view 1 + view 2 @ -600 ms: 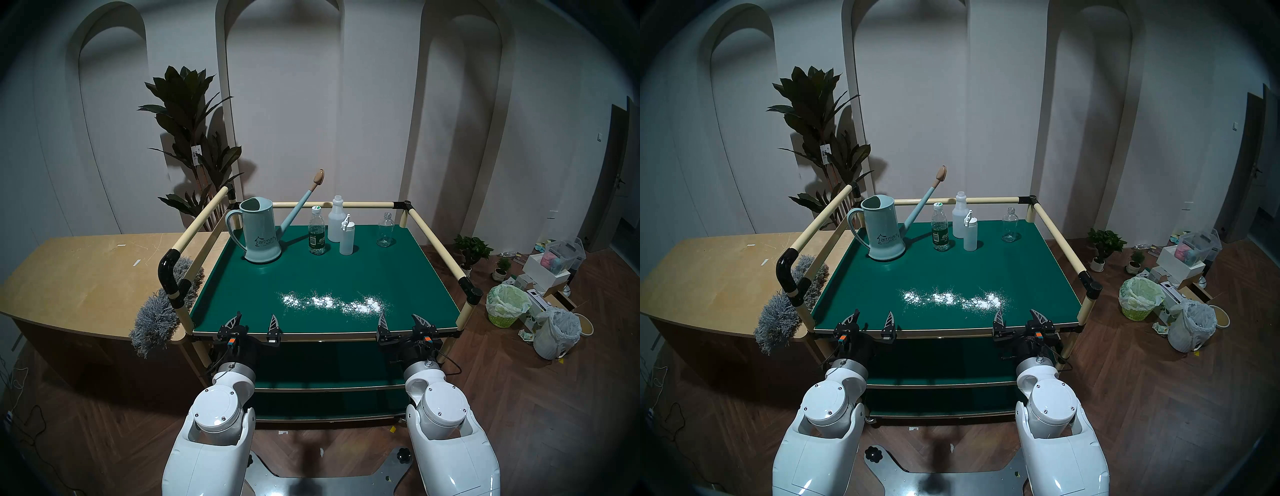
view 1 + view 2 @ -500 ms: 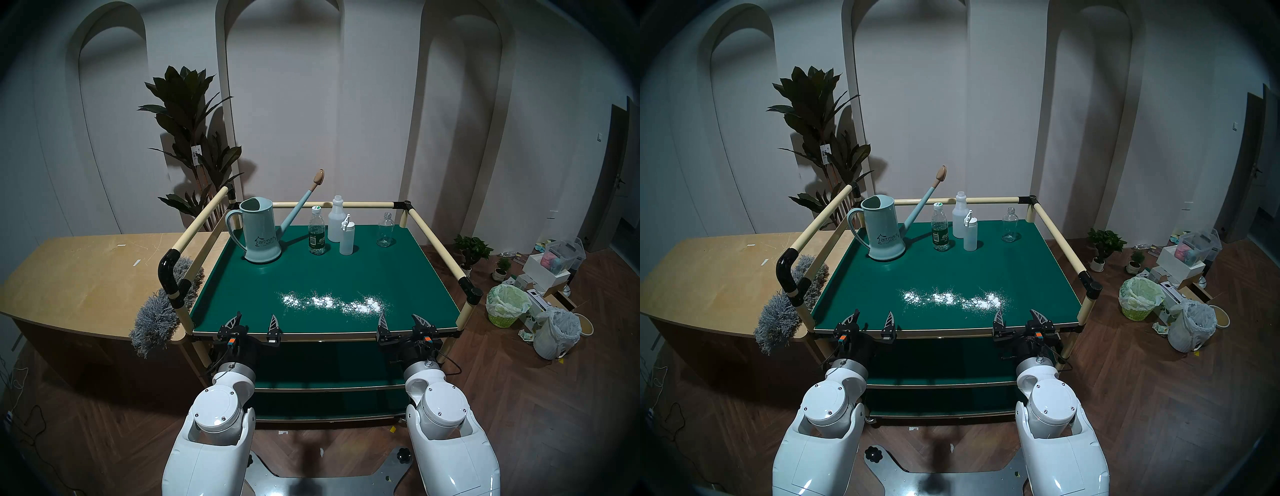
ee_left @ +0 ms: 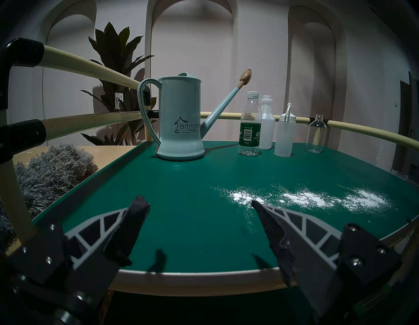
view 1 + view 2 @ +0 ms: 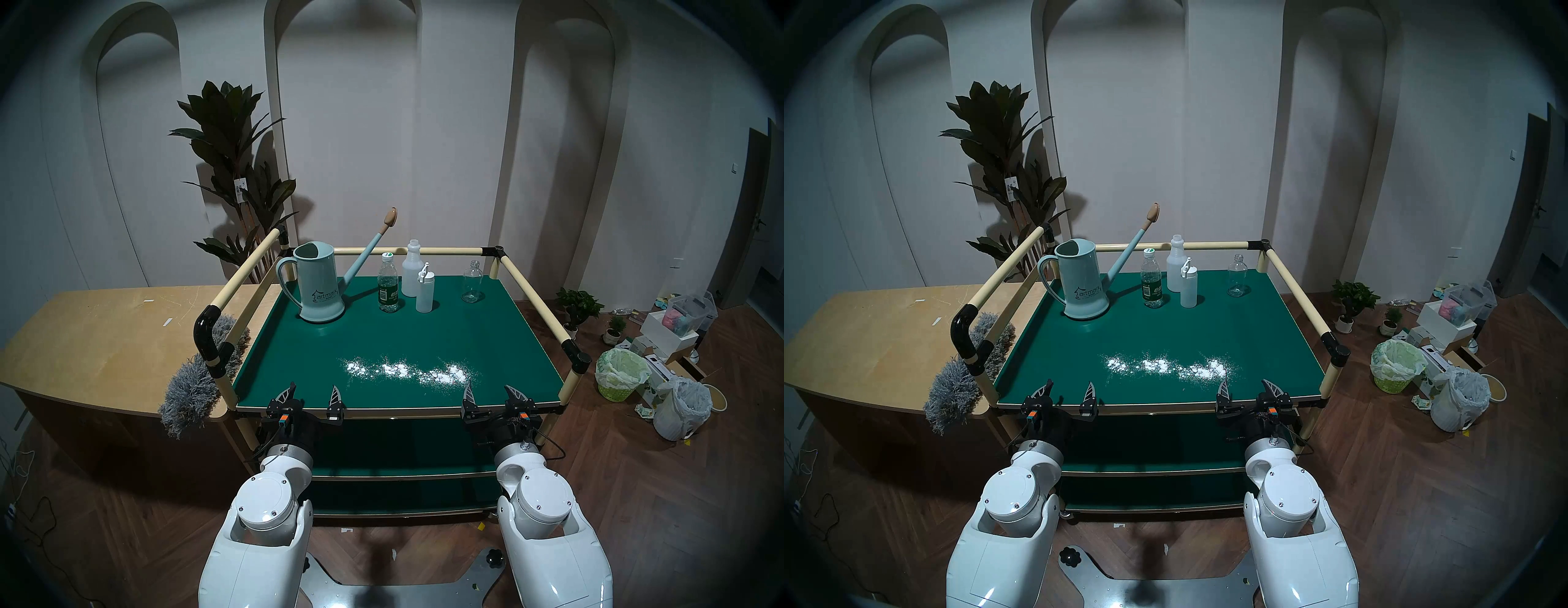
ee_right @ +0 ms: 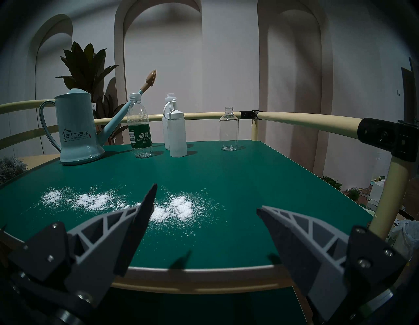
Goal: Dust the shelf with the duster
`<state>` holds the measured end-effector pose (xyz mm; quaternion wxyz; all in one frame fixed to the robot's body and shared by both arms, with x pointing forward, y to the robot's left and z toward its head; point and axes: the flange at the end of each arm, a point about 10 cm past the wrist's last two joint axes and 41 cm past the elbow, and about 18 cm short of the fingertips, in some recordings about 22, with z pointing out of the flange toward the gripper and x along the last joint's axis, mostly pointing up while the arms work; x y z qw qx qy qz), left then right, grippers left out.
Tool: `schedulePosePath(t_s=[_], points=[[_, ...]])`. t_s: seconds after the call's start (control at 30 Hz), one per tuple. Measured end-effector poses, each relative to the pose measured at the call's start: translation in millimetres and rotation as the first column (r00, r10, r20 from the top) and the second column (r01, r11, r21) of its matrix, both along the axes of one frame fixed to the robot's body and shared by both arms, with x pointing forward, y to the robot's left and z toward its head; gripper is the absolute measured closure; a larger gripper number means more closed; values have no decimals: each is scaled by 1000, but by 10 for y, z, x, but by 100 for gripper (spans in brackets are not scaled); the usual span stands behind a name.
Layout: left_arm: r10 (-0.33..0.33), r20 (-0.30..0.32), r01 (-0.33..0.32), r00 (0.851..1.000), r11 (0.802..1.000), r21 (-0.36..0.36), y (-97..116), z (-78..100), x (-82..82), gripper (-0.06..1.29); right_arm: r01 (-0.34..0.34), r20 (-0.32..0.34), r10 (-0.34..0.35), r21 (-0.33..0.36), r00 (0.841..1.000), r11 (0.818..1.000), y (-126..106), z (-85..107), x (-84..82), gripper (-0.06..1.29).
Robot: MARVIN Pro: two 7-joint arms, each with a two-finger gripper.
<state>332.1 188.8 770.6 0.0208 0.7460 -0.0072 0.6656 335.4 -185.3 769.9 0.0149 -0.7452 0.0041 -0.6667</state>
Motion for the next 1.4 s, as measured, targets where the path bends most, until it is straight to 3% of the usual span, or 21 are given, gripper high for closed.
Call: schedulePosePath(t_s=[0.37, 0.53, 0.67, 0.9, 1.03, 1.2, 1.4], points=[[25, 4, -25, 1000, 1000, -17, 44, 7, -3, 0, 0, 0, 0, 0, 1000, 1000, 0, -1, 0, -2], [55, 19, -55, 998, 998, -9, 92, 128, -4, 0, 0, -1, 0, 0, 1000, 1000, 0, -3, -1, -2], [56, 53, -57, 997, 998, 8, 83, 313, 4, 0, 0, -2, 0, 0, 1000, 1000, 0, -7, -1, -2], [-39, 122, 28, 992, 996, 89, -98, 637, 5, 0, 0, -3, 0, 0, 1000, 1000, -1, -13, -1, -2], [-84, 133, 61, 987, 983, 171, -134, 802, -4, 0, 1, -4, -1, 0, 1000, 1000, -1, -18, -2, -2], [-90, 161, 44, 983, 962, 269, 13, 1034, -8, 0, 1, -6, -1, 0, 1000, 1000, -1, -24, -2, -2], [-64, 219, -12, 974, 943, 332, 301, 1355, -17, 0, 1, -7, -1, 0, 1000, 1000, -1, -31, -2, -2]])
